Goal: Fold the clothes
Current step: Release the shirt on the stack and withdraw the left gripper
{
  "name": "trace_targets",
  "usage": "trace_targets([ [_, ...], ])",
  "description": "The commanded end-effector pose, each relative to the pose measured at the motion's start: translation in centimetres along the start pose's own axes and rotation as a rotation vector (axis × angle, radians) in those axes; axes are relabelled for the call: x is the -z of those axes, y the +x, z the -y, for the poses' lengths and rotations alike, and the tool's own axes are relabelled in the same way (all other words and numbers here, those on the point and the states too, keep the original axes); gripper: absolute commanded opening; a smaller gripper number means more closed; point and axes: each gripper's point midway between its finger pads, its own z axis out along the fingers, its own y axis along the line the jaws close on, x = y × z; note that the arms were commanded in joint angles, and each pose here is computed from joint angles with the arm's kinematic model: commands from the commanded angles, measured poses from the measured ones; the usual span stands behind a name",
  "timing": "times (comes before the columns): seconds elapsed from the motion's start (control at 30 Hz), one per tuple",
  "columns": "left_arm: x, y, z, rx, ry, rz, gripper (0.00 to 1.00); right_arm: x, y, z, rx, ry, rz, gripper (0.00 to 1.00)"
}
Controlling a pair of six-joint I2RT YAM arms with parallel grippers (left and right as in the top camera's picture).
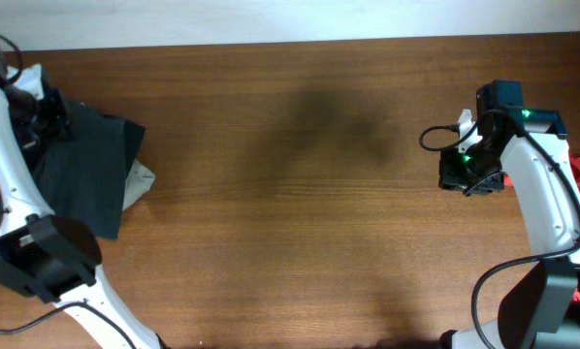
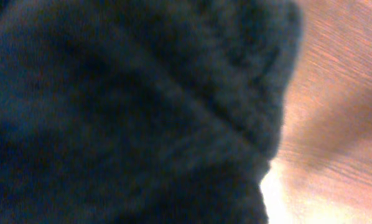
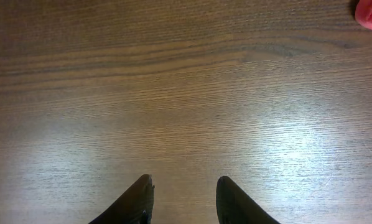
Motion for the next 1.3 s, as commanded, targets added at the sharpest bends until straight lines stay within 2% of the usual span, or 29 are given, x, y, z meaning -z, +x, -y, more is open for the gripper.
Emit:
trace_targets([
  [0.0,-0.5,-0.8,-3.1,0.073,-0.049,0.048,0.00,1.2,-0.4,0.3,-0.002,0.008,0.037,0.38],
  [0.07,-1.7,-2.4,-5.9,0.098,-0.122,0.104,0.00,1.2,-0.3,0.3,-0.002,0.008,0.034,0.37],
  [0.2,-3.2,-4.7,-10.2,0.158,-0.160,0.208,0.01,1.2,-0.3,0.3,-0.003,0.008,0.033,0.37],
  [0.23,-3.1,-5.0,-11.3,0.174,-0.166,0.230,0.28,1.2,-0.2,0.3,-0.003,0.008,0.030,0.37],
  [0.27,-2.9,-5.1,-12.1,0.189,-0.171,0.241,0.99,1.2,-0.2,0.3,-0.003,0.008,0.028,0.37],
  [0.33,-2.5,-4.8,-13.8,0.229,-0.160,0.249,0.99,1.2,-0.2,0.3,-0.003,0.008,0.027,0.37],
  [0.43,-2.4,-5.1,-12.5,0.227,-0.022,0.268,0.99,1.2,-0.2,0.3,-0.003,0.008,0.027,0.37],
  [0.53,-1.6,-6.1,-6.8,0.074,0.216,0.305,0.99,1.2,-0.3,0.3,-0.003,0.008,0.032,0.38],
  [0.6,-0.6,-6.3,-0.6,-0.068,0.388,0.324,0.99,1.2,-0.6,0.1,-0.002,-0.005,0.043,0.48],
  [0.67,-1.1,-6.0,3.5,-0.172,0.417,0.304,0.99,1.2,-1.2,-0.8,0.002,-0.057,0.070,0.74],
  [0.7,-1.8,-5.5,6.8,-0.249,0.416,0.278,1.00,1.4,-2.0,-2.0,0.010,-0.123,0.101,0.90],
  [0.73,-2.6,-4.8,9.8,-0.316,0.391,0.251,0.99,1.6,-2.6,-2.7,0.016,-0.166,0.125,0.98],
  [0.77,-3.9,-3.4,14.2,-0.422,0.332,0.211,0.99,1.9,-4.0,-3.6,0.030,-0.216,0.185,0.99],
  [0.8,-4.6,-2.1,16.6,-0.487,0.285,0.183,0.99,2.2,-4.9,-3.8,0.039,-0.229,0.221,0.99],
  [0.9,-6.0,1.7,19.7,-0.603,0.149,0.087,0.99,2.8,-7.1,-3.9,0.056,-0.232,0.316,1.00],
  [0.97,-6.5,5.9,19.6,-0.661,0.040,-0.059,0.99,3.1,-6.7,-4.0,0.099,-0.225,0.304,0.99],
  [1.03,-6.0,9.6,18.6,-0.666,0.014,-0.214,0.99,3.0,-5.2,-3.8,0.083,-0.222,0.247,0.99],
  [1.13,-5.6,11.6,18.0,-0.634,0.023,-0.303,0.99,3.9,-3.3,-2.2,-0.045,-0.135,0.205,0.99],
  [1.2,-5.7,12.4,17.6,-0.623,0.020,-0.327,0.99,5.4,-2.1,-1.9,-0.045,-0.113,0.217,0.99],
  [1.27,-5.5,14.8,16.3,-0.608,0.010,-0.374,0.99,8.2,0.0,-1.9,-0.037,-0.102,0.293,0.99],
])
